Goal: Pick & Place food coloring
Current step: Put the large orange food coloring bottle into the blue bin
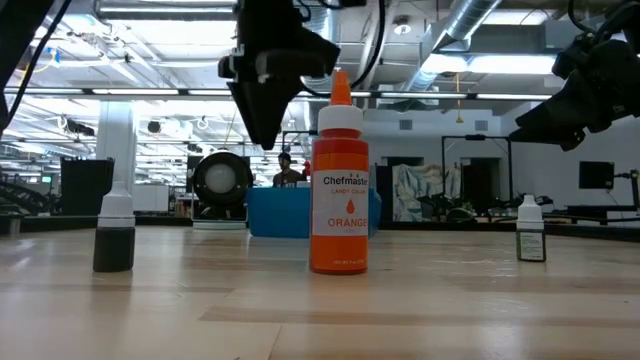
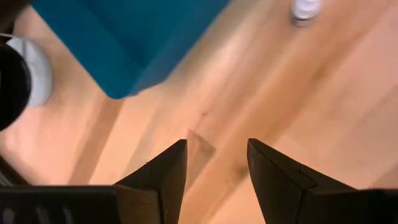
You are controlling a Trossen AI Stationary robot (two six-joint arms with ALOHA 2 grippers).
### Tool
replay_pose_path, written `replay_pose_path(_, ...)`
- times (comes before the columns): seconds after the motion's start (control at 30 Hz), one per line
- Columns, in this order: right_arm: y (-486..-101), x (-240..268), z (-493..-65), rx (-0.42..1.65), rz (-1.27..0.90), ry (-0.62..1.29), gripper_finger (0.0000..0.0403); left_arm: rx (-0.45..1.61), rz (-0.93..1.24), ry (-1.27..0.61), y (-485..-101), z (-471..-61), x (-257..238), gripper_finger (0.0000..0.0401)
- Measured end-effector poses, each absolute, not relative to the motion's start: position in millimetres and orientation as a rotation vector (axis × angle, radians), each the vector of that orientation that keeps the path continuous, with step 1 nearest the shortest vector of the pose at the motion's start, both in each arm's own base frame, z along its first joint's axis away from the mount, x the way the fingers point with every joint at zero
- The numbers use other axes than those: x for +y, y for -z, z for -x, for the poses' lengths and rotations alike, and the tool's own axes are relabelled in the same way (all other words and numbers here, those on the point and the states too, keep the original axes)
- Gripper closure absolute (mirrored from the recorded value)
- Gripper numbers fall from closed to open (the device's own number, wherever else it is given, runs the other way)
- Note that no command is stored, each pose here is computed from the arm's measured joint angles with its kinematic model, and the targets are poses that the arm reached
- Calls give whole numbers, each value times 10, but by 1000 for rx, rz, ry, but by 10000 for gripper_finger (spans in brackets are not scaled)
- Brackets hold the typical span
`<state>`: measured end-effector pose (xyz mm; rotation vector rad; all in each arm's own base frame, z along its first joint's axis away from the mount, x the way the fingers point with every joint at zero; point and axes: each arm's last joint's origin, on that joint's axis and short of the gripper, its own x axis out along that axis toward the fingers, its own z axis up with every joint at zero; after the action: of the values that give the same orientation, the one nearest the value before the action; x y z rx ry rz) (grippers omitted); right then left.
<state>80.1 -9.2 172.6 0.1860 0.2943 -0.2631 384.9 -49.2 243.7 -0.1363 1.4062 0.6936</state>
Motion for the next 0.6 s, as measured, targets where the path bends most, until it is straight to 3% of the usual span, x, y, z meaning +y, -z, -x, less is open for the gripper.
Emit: replay_pose_path(0.6, -1726, -92, -801, 294, -187, 263, 196, 1311, 195, -530, -2433, -3662, -1536, 241)
